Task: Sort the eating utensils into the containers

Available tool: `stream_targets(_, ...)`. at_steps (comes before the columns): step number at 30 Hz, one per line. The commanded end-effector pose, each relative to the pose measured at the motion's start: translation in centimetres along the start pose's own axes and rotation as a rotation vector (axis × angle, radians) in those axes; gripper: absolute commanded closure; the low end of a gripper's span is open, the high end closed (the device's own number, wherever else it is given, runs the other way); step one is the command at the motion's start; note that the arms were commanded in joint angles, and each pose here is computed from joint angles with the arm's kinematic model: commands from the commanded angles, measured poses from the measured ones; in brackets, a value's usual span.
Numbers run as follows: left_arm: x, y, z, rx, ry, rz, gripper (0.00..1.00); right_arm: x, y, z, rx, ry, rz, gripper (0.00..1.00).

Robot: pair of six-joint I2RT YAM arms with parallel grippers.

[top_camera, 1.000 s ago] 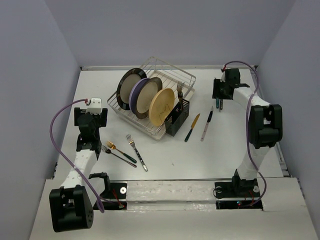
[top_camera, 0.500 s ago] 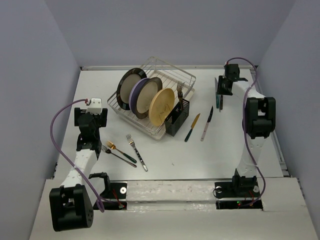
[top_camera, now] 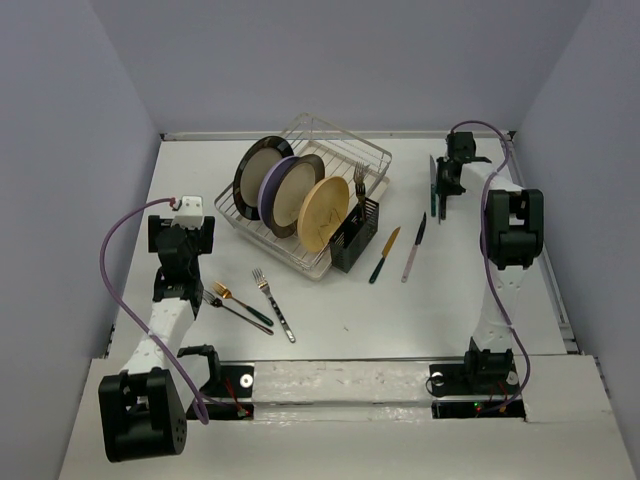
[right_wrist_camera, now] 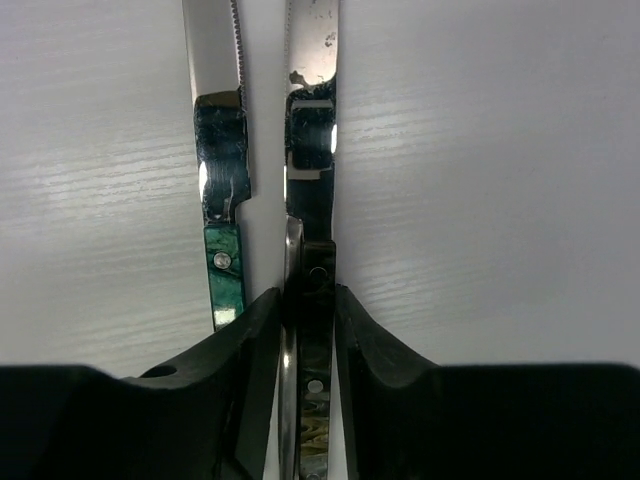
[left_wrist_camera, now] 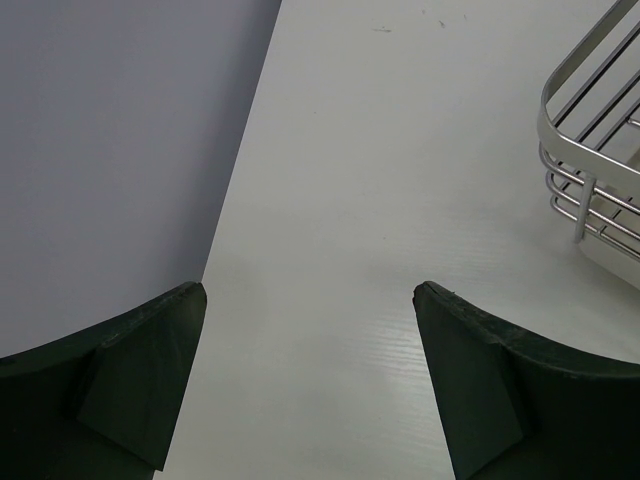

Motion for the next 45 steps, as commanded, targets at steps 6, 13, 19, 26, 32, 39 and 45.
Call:
stream_targets(6,-0.2,0.9,-0.8,0.009,-0.037,-0.042,0.01,-0.1,-1.1,0.0,0.022,0.024,0.004,0.68)
stream_targets(13,-0.2,0.8,-0.8,0.009,-0.037,-0.042,0.01,2.8,0.1,-2.4,0.034,-0.034,-0.069,0.65)
stream_targets(19,-0.1,0.8,-0.7,0.007,-0.034,-0.044,0.01,3.8,0.1,-3.6,0.030,-0.070,-0.060,0.64)
stream_targets(26,-0.1,1.0,-0.7,0.007,-0.034,-0.051,0.01,2.9,-0.3,-2.7,0.033,-0.046,-0.041,0.66)
stream_targets(32,0.0,1.1,-0.7,0.008,-0.034,-0.058,0.01,2.0,-0.9,-2.2,0.026,-0.031,-0.025,0.68)
stream_targets(39,-0.1,1.1,-0.7,0.007,-0.033,-0.056,0.01,0.9,-2.0,-1.7,0.016,-0.011,-0.009,0.69)
stream_targets(45,0.0,1.1,-0.7,0.009,-0.034,-0.058,0.01,0.6,-1.5,-1.0,0.032,0.017,-0.046,0.69)
Point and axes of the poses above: each gripper's point midway between its finger pads, its own x axis back along the fingers, its own y axis along the line the jaws close on, z = x × y, the point moved 1 cm from there along x, back along the fingers, and after that the axes turned 15 degrees about -x, right-handed, at the moved point
